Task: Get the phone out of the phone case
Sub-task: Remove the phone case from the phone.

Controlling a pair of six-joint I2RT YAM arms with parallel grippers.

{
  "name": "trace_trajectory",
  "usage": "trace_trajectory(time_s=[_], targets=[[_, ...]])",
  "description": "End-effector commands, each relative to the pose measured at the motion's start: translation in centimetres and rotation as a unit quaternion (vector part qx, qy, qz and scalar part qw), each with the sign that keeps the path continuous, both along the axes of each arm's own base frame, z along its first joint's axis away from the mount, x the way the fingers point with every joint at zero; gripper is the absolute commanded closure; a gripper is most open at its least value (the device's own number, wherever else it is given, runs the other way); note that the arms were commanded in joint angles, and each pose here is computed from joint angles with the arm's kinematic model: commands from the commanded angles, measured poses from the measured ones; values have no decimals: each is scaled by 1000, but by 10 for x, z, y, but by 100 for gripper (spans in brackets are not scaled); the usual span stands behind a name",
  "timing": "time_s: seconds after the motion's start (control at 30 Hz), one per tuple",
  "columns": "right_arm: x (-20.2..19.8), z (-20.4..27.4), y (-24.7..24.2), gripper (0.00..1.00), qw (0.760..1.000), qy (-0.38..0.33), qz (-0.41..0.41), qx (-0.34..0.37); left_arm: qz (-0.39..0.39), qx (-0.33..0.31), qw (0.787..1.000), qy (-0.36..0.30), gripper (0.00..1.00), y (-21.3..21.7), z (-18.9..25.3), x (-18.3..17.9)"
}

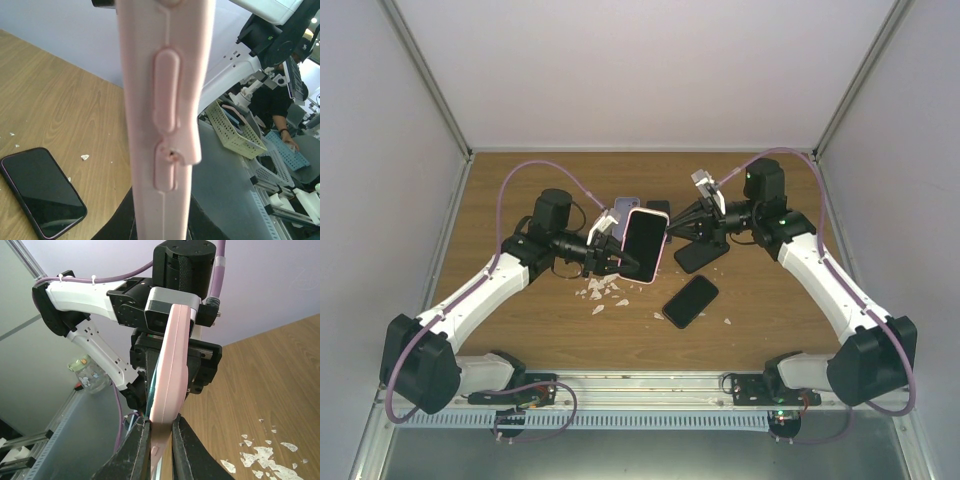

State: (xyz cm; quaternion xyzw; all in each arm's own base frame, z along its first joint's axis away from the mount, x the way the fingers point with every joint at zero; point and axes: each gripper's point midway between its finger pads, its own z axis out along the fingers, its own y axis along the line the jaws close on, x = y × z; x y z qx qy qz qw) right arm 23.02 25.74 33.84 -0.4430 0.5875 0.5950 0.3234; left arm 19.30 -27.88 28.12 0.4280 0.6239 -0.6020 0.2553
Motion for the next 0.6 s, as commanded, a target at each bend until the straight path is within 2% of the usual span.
trace_trajectory(time_s=[0.0,0.57], targets=[[26,-17,3,100,997,-17,-63,-28,-106,-90,985,-99,100,-2,56,-35],[36,-11,7,100,999,12,-47,-16,-152,-102,971,-151,100,-10,60,-60]])
